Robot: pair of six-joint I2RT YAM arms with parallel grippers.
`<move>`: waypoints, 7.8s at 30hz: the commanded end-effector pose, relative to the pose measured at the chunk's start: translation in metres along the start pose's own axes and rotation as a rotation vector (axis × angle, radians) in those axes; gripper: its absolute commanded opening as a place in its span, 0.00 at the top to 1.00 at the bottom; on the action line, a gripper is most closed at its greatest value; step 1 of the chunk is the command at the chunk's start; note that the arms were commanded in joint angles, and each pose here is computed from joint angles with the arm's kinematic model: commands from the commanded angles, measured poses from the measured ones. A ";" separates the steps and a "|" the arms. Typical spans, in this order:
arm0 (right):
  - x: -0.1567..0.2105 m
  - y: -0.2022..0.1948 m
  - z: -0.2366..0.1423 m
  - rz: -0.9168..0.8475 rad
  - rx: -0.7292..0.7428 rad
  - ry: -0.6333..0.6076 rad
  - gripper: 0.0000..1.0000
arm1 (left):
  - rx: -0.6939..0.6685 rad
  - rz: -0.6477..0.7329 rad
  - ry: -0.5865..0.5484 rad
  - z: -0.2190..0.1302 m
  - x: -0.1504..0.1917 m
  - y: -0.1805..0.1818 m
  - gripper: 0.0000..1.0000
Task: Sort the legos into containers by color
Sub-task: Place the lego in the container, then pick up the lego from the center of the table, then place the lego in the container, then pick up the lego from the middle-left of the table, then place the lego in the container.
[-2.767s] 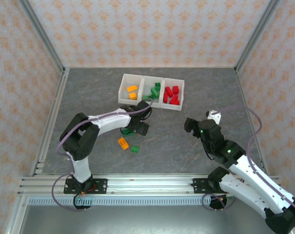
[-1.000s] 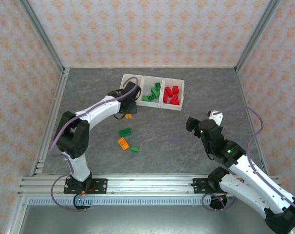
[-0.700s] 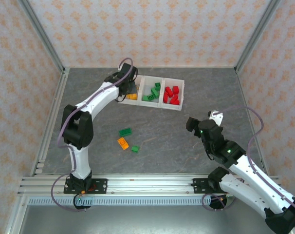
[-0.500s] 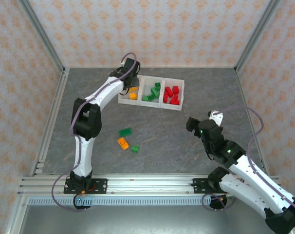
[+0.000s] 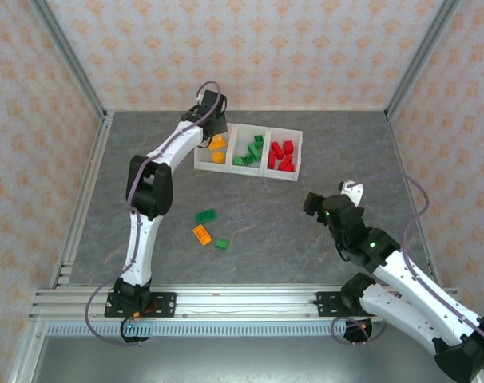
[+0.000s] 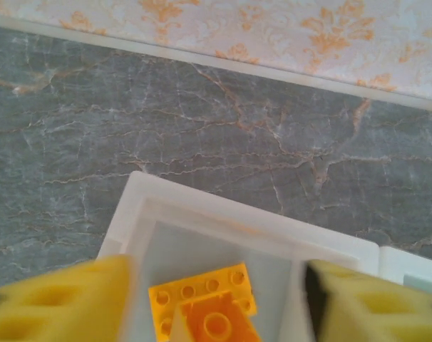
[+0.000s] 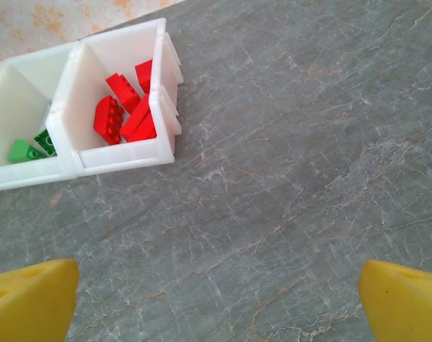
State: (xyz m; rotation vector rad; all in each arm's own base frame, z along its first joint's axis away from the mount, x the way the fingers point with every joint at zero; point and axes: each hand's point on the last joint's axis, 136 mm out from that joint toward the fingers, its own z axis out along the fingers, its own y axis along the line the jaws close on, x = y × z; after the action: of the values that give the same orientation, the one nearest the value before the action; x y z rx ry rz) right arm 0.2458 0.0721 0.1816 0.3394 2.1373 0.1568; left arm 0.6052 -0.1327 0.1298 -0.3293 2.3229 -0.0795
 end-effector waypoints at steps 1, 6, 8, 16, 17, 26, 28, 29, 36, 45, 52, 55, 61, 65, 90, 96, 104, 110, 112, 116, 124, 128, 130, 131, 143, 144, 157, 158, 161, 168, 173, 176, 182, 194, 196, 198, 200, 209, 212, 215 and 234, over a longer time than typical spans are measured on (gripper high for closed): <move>-0.001 -0.002 0.001 -0.004 0.016 0.002 0.00 | 0.048 -0.014 -0.082 -0.034 -0.034 -0.004 0.09; -0.002 -0.003 0.000 -0.002 0.014 -0.005 0.00 | 0.064 0.023 -0.082 -0.065 -0.040 0.001 0.01; -0.003 -0.003 0.000 0.000 0.016 -0.007 0.00 | 0.039 0.029 -0.061 -0.075 -0.027 0.013 0.00; 0.002 0.004 0.001 -0.014 -0.019 0.017 0.00 | -0.012 -0.045 0.088 -0.118 0.074 0.070 0.01; 0.003 0.005 0.002 -0.019 -0.024 0.024 0.00 | -0.015 -0.058 0.116 -0.122 0.093 0.077 0.01; 0.013 0.012 0.009 -0.048 -0.034 0.072 0.00 | -0.038 -0.008 0.274 -0.165 0.197 0.089 0.01; 0.012 0.012 0.009 -0.048 -0.036 0.069 0.00 | -0.054 0.029 0.283 -0.168 0.209 0.083 0.01; 0.012 0.011 0.009 -0.048 -0.033 0.068 0.00 | -0.061 0.046 0.296 -0.168 0.215 0.081 0.01; 0.008 0.009 0.004 -0.037 -0.035 0.051 0.00 | -0.050 0.019 0.348 -0.161 0.243 0.075 0.05; 0.005 0.009 0.002 -0.026 -0.040 0.039 0.00 | -0.063 0.006 0.411 -0.153 0.265 0.069 0.21; 0.005 0.008 0.002 -0.024 -0.037 0.036 0.00 | -0.056 0.035 0.437 -0.149 0.281 0.061 0.22; 0.005 0.008 0.002 -0.024 -0.036 0.035 0.00 | -0.077 0.045 0.447 -0.146 0.287 0.064 0.21; 0.003 0.006 0.000 -0.019 -0.033 0.028 0.00 | -0.136 0.061 0.470 -0.142 0.297 0.076 0.20; 0.002 0.006 0.000 -0.015 -0.034 0.022 0.00 | -0.143 0.054 0.464 -0.145 0.299 0.082 0.19; -0.009 -0.002 -0.009 0.025 -0.017 -0.032 0.00 | -0.001 0.060 0.271 -0.157 0.192 0.008 0.59; -0.017 -0.007 -0.015 0.050 -0.013 -0.067 0.00 | 0.040 0.129 0.148 -0.148 0.124 -0.040 0.58; -0.017 0.002 -0.020 0.047 -0.072 -0.068 0.00 | 0.038 0.187 0.093 -0.096 0.076 -0.087 0.57; -0.021 -0.006 -0.023 0.069 -0.041 -0.095 0.00 | 0.065 0.135 0.114 -0.057 0.069 -0.096 0.55; -0.021 -0.005 -0.023 0.068 -0.045 -0.094 0.00 | 0.070 0.113 0.118 -0.050 0.067 -0.095 0.52; -0.020 -0.004 -0.022 0.065 -0.047 -0.092 0.01 | 0.074 0.087 0.126 -0.040 0.069 -0.092 0.39; -0.019 -0.003 -0.021 0.060 -0.050 -0.086 0.00 | 0.123 0.079 0.108 -0.042 0.060 -0.100 0.07; -0.019 -0.003 -0.021 0.058 -0.050 -0.084 0.00 | 0.178 0.071 0.073 -0.062 0.045 -0.108 0.01; -0.019 -0.002 -0.021 0.058 -0.051 -0.085 0.00 | 0.203 0.071 0.052 -0.077 0.035 -0.111 0.00; -0.019 -0.002 -0.021 0.058 -0.051 -0.084 0.00 | 0.213 0.071 0.042 -0.085 0.030 -0.111 0.01; -0.011 0.014 -0.019 0.045 -0.117 -0.013 0.00 | 0.093 0.091 0.094 -0.171 0.084 -0.036 0.01; -0.009 0.018 -0.019 0.040 -0.130 0.002 0.00 | 0.075 0.078 0.106 -0.178 0.095 -0.025 0.01; 0.040 0.066 0.007 -0.068 -0.248 0.293 0.00 | -0.016 -0.229 0.306 -0.231 0.260 0.087 0.08; 0.043 0.066 0.009 -0.069 -0.248 0.304 0.00 | -0.004 -0.239 0.319 -0.233 0.268 0.088 0.08; 0.051 0.066 0.013 -0.065 -0.246 0.323 0.00 | 0.013 -0.253 0.361 -0.240 0.288 0.090 0.07; 0.056 0.057 0.020 -0.036 -0.194 0.326 0.00 | 0.045 -0.330 0.398 -0.239 0.311 0.084 0.01; 0.054 0.053 0.018 -0.026 -0.182 0.307 0.00 | 0.059 -0.341 0.413 -0.230 0.315 0.072 0.02; 0.054 0.052 0.018 -0.017 -0.184 0.302 0.00 | 0.056 -0.334 0.421 -0.224 0.317 0.068 0.06; 0.054 0.048 0.019 -0.020 -0.169 0.295 0.00 | 0.046 -0.311 0.456 -0.211 0.328 0.062 0.15; 0.044 0.045 0.017 -0.017 -0.150 0.258 0.00 | -0.017 -0.262 0.458 -0.195 0.334 0.065 0.35; 0.042 0.045 0.016 -0.012 -0.152 0.248 0.00 | -0.036 -0.248 0.450 -0.194 0.333 0.069 0.38; 0.042 0.045 0.016 -0.012 -0.152 0.245 0.00 | -0.052 -0.233 0.442 -0.194 0.333 0.072 0.44; 0.043 0.045 0.017 -0.014 -0.149 0.248 0.00 | -0.068 -0.216 0.434 -0.193 0.331 0.075 0.50; 0.040 0.045 0.017 -0.008 -0.144 0.241 0.00 | -0.029 -0.166 0.340 -0.200 0.297 0.063 0.77; 0.037 0.045 0.017 0.002 -0.139 0.234 0.00 | -0.033 -0.118 0.292 -0.204 0.276 0.059 0.79; 0.030 0.044 0.015 0.014 -0.128 0.211 0.00 | -0.028 -0.062 0.258 -0.205 0.249 0.051 0.79; -0.004 0.033 0.003 0.030 -0.071 0.093 0.00 | 0.006 0.040 0.150 -0.067 0.053 -0.009 0.75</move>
State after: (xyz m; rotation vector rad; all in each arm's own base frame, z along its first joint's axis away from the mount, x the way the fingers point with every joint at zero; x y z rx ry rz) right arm 0.2603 0.1138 0.1894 0.2989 2.2305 0.3152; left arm 0.5102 -0.1521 0.1553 -0.3638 2.4245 -0.1238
